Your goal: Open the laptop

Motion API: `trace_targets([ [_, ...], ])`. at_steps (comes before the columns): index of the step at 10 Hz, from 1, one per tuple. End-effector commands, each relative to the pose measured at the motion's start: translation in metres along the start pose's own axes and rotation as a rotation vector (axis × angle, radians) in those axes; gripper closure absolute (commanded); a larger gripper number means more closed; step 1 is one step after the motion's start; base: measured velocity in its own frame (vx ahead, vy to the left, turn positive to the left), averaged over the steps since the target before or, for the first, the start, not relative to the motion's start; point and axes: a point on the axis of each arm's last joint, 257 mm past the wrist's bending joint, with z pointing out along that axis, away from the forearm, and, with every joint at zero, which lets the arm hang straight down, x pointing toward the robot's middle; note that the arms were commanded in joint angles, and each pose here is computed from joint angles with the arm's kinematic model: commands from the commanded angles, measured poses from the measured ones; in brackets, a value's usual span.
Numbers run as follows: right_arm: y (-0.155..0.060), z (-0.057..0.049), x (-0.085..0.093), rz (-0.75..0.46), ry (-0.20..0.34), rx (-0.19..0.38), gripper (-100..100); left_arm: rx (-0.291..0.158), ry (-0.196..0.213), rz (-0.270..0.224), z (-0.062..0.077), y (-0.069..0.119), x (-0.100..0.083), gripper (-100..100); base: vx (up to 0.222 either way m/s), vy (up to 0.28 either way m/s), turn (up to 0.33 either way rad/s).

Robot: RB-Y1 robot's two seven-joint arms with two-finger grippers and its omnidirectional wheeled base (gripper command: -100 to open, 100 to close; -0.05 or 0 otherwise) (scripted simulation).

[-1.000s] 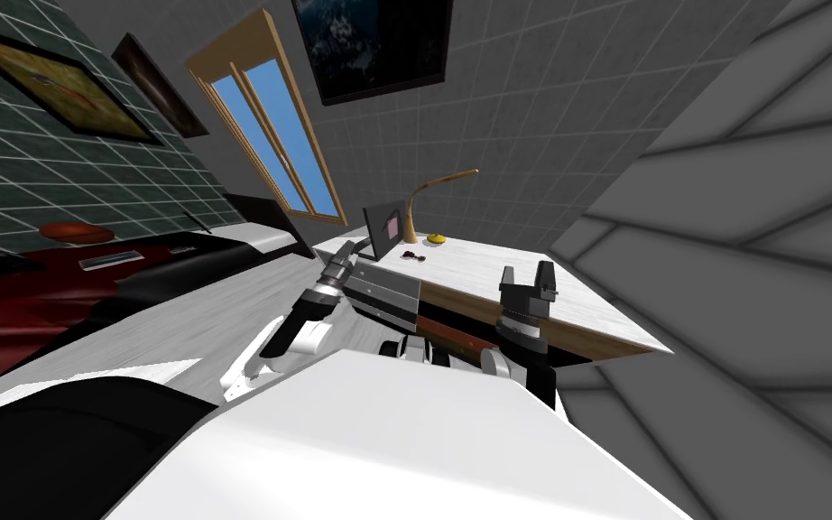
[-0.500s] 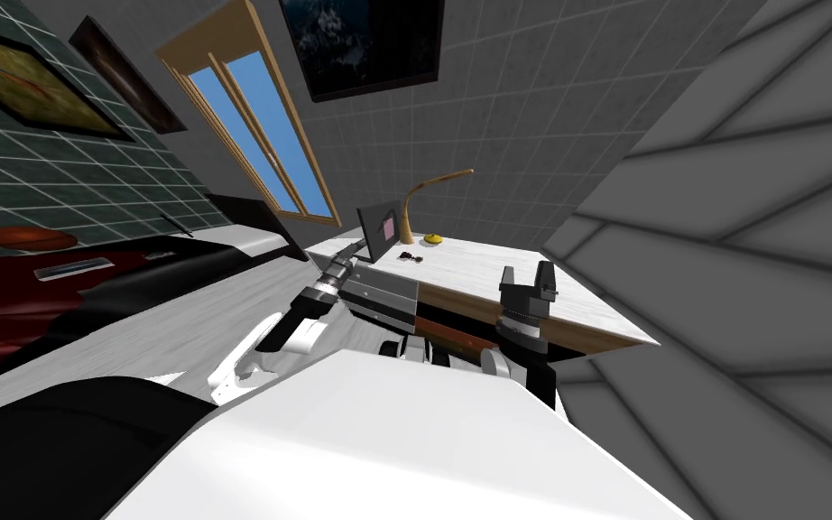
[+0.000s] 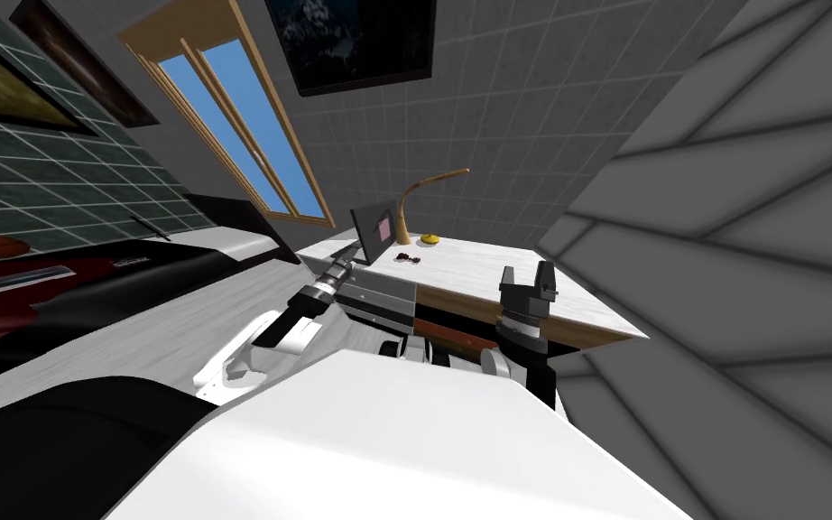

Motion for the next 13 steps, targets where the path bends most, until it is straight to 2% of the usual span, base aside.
trace_targets([
  [1, 0.000, 0.000, 0.000, 0.000, 0.000, 0.000, 0, -0.070, 0.022, 0.029, 0.001, 0.017, -0.002, -100, 0.024, 0.015, -0.126],
  [2, 0.000, 0.000, 0.000, 0.000, 0.000, 0.000, 0, -0.079, 0.021, 0.029, 0.000, 0.019, -0.003, -100, 0.018, 0.013, -0.042],
  [4, 0.000, 0.000, 0.000, 0.000, 0.000, 0.000, 0, -0.135, 0.037, 0.058, 0.000, 0.032, -0.006, -100, 0.021, 0.016, -0.076],
  [5, 0.000, 0.000, 0.000, 0.000, 0.000, 0.000, 0, -0.142, 0.036, 0.058, -0.001, 0.034, -0.007, -100, 0.018, 0.013, -0.040],
  [8, 0.000, 0.000, 0.000, 0.000, 0.000, 0.000, 0, -0.219, 0.052, 0.100, -0.003, 0.048, -0.013, -100, 0.020, 0.013, -0.082],
  [11, 0.000, 0.000, 0.000, 0.000, 0.000, 0.000, 0, -0.270, 0.062, 0.137, -0.005, 0.054, -0.019, -100, 0.021, 0.016, -0.086],
  [13, 0.000, 0.000, 0.000, 0.000, 0.000, 0.000, 0, -0.286, 0.069, 0.157, -0.006, 0.052, -0.021, -100, 0.018, 0.013, -0.061],
])
